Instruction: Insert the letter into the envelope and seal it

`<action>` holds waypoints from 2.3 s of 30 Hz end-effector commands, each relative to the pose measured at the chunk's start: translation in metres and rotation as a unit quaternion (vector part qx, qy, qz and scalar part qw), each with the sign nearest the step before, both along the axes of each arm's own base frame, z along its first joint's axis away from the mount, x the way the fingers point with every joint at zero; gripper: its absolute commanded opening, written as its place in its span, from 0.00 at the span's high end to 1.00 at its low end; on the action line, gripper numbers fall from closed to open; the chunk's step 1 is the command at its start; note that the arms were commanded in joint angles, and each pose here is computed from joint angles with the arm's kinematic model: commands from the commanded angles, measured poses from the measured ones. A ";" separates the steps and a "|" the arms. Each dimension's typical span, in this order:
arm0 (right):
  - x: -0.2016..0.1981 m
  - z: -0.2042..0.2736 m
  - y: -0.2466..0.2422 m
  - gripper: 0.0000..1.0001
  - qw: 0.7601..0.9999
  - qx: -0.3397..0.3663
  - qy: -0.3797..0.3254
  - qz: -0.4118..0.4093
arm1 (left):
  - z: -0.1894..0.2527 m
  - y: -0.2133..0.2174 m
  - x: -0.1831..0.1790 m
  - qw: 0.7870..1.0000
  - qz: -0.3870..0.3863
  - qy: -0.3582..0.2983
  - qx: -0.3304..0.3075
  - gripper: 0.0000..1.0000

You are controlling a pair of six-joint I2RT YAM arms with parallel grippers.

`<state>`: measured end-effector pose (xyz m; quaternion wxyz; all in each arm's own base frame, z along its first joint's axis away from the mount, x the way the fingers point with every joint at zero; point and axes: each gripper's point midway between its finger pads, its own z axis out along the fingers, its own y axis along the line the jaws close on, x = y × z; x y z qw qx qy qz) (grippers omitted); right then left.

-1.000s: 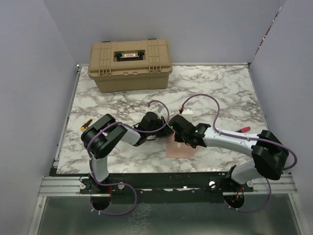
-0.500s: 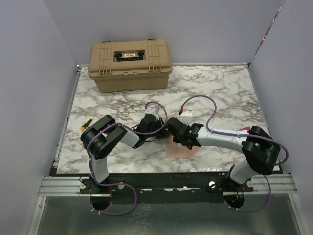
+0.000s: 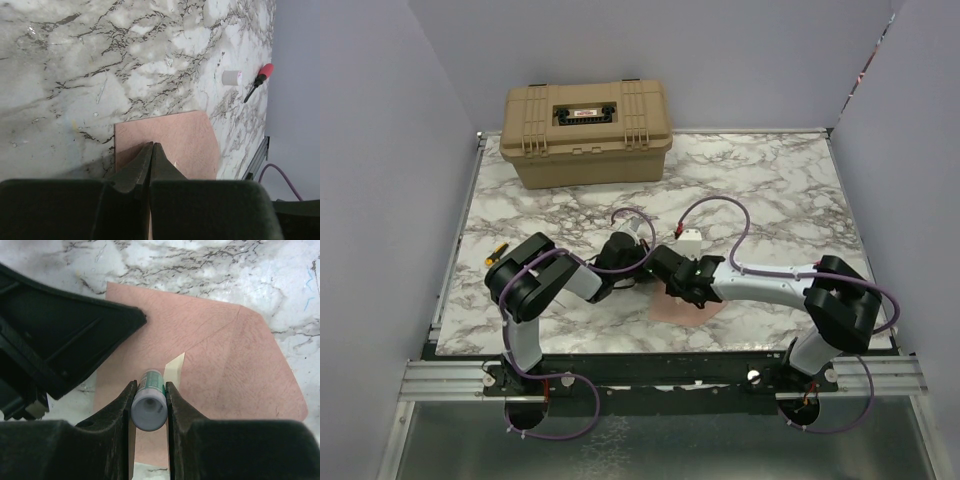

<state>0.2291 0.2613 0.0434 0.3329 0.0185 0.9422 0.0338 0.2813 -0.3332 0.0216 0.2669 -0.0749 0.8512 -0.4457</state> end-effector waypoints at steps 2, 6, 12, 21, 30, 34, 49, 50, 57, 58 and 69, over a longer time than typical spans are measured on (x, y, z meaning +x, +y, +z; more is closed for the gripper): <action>-0.029 -0.017 -0.004 1.00 0.998 -0.046 0.035 0.027 | -0.075 0.043 -0.029 0.990 0.033 0.104 0.094 1.00; -0.045 -0.025 0.004 1.00 0.996 -0.032 0.050 0.065 | -0.081 0.051 -0.030 0.988 0.047 0.112 0.100 1.00; -0.060 -0.029 0.001 1.00 0.995 -0.015 0.071 0.070 | -0.081 0.054 -0.028 0.987 0.051 0.114 0.098 1.00; -0.031 -0.027 -0.021 1.00 0.997 -0.055 0.046 0.003 | -0.081 0.053 -0.030 0.988 0.034 0.116 0.094 1.00; 0.001 -0.020 -0.010 1.00 0.999 -0.039 0.027 0.008 | -0.083 0.051 -0.030 0.988 0.027 0.118 0.093 1.00; 0.002 -0.021 -0.003 1.00 0.999 -0.036 0.033 0.015 | -0.083 0.051 -0.028 0.988 0.029 0.117 0.093 1.00; -0.055 -0.017 0.003 1.00 0.991 0.006 0.084 0.106 | -0.091 0.061 -0.029 0.985 0.056 0.129 0.103 1.00; -0.058 -0.016 0.005 1.00 0.990 0.010 0.087 0.114 | -0.091 0.061 -0.028 0.985 0.058 0.129 0.103 1.00; -0.052 -0.016 -0.013 1.00 0.994 -0.026 0.070 0.077 | -0.093 0.065 -0.029 0.984 0.059 0.131 0.106 1.00; -0.049 -0.014 -0.015 1.00 0.995 -0.030 0.062 0.069 | -0.093 0.064 -0.029 0.984 0.058 0.130 0.106 1.00; -0.008 -0.010 -0.024 1.00 0.998 -0.047 0.038 0.006 | -0.093 0.063 -0.030 0.984 0.052 0.132 0.103 1.00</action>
